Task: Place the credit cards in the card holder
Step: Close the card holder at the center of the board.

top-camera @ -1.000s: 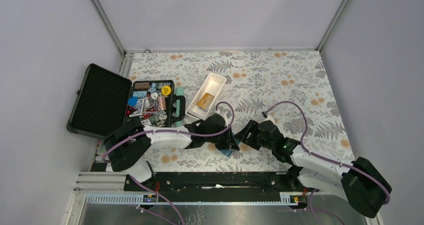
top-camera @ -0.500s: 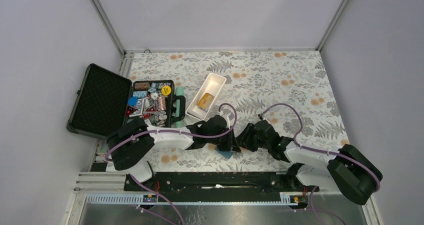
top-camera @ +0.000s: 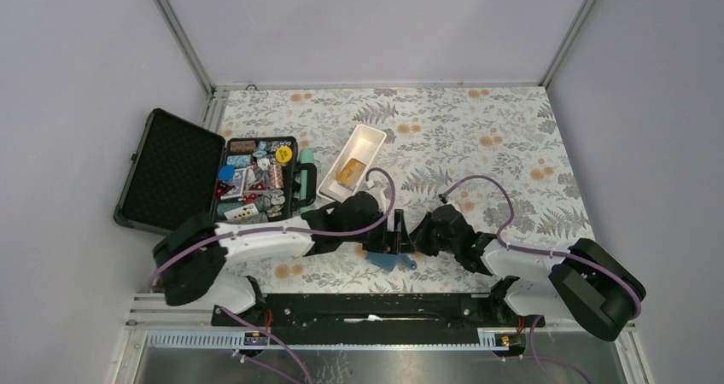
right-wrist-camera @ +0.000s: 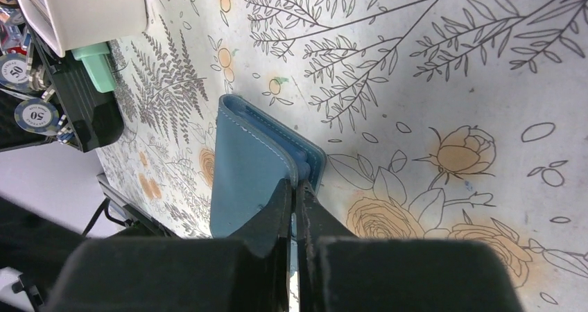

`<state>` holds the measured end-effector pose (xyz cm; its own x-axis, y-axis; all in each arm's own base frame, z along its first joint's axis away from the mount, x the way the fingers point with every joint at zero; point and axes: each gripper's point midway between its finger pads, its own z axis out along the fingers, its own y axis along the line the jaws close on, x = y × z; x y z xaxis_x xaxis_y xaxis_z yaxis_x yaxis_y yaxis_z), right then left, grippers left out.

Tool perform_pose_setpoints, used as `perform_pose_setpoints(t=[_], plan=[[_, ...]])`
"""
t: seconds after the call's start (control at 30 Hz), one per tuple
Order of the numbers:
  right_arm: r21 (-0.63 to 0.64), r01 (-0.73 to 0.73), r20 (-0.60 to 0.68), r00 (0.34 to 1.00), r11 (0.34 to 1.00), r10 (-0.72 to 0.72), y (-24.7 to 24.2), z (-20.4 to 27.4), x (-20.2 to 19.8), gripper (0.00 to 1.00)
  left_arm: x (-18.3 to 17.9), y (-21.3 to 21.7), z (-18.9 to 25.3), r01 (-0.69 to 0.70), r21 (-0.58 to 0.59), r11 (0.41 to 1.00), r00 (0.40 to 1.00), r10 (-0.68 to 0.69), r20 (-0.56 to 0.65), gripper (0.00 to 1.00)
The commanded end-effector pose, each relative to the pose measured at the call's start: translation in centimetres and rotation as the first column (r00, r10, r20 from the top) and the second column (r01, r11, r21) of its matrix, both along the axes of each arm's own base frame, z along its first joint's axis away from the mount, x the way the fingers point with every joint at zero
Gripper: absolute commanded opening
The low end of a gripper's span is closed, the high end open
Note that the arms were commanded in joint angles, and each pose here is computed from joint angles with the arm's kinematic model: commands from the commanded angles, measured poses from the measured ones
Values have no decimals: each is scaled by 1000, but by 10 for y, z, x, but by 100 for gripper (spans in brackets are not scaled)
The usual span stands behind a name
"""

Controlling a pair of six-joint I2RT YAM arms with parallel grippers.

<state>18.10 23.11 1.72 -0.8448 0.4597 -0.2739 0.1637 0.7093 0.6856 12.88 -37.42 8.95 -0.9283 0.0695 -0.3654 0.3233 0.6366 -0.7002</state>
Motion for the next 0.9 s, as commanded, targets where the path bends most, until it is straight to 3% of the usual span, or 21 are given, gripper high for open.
perform_pose_setpoints(t=[0.0, 0.2, 0.37, 0.5, 0.63, 0.87], plan=[[-77, 21, 30, 999, 997, -18, -11, -12, 6, 0, 18, 19, 35, -97, -14, 995, 986, 98, 136, 80], [-72, 2, 53, 999, 997, 2, -11, -12, 4, 0, 35, 64, -7, -260, 113, 959, 964, 251, 81, 78], [-9, 22, 56, 998, 1000, -22, -10, -9, 1, 0, 38, 75, -17, -311, 64, 948, 950, 311, 7, 71], [-19, 23, 61, 998, 1000, -21, -10, -8, 3, 0, 37, 85, -30, -337, 91, 937, 940, 340, -17, 63], [-28, 9, 63, 998, 1000, -7, -9, -8, 3, 0, 32, 76, -36, -306, 52, 951, 949, 309, -62, 58], [-31, 13, 60, 998, 999, -12, -11, -10, 2, 0, 25, 65, -43, -286, -9, 958, 948, 282, -145, 41]])
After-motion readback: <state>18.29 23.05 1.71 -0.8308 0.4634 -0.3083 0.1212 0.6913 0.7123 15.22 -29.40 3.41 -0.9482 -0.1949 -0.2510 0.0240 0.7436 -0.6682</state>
